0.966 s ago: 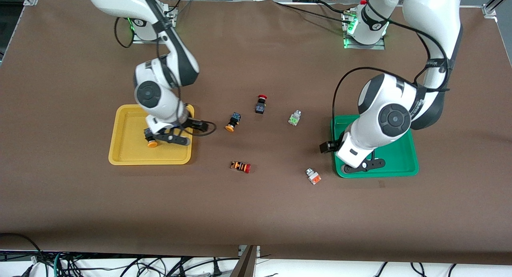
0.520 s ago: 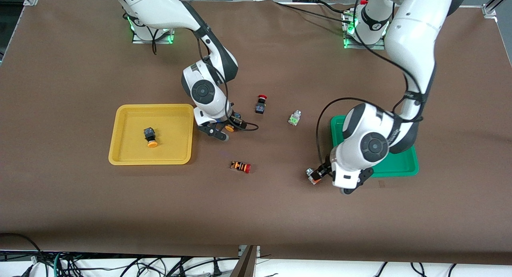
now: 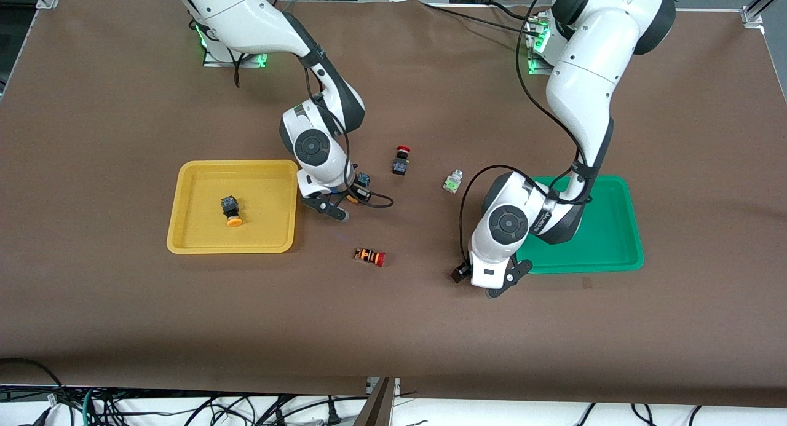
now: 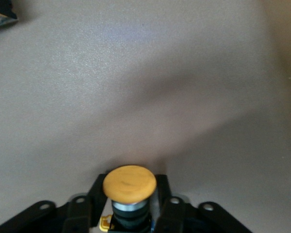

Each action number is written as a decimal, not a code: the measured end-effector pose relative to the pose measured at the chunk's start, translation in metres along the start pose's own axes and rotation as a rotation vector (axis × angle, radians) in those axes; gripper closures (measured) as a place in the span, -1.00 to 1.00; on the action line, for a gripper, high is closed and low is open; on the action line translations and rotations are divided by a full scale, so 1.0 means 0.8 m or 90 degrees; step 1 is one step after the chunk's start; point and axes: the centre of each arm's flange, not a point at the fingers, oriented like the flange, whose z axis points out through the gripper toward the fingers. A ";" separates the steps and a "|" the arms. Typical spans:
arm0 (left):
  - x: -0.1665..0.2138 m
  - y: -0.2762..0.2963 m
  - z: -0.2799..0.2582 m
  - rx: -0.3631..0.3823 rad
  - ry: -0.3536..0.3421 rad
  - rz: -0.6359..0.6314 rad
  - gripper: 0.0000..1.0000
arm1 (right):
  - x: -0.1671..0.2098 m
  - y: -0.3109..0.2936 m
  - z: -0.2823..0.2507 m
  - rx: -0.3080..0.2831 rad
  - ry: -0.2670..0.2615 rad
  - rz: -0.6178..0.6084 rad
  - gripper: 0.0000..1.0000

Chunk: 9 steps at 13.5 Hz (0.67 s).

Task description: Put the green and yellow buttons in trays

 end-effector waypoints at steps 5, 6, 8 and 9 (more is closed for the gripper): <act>0.019 -0.013 0.009 0.018 0.022 0.001 -0.34 | 0.045 0.025 -0.033 -0.046 0.012 -0.105 0.33; 0.018 -0.013 0.011 0.019 0.021 0.001 -0.19 | 0.071 0.043 -0.054 -0.065 0.011 -0.151 0.33; 0.018 -0.010 0.008 0.014 0.023 0.002 0.17 | 0.131 0.095 -0.097 -0.102 0.002 -0.239 0.33; 0.019 -0.008 0.005 0.011 0.024 0.001 0.17 | 0.158 0.121 -0.112 -0.113 0.001 -0.272 0.33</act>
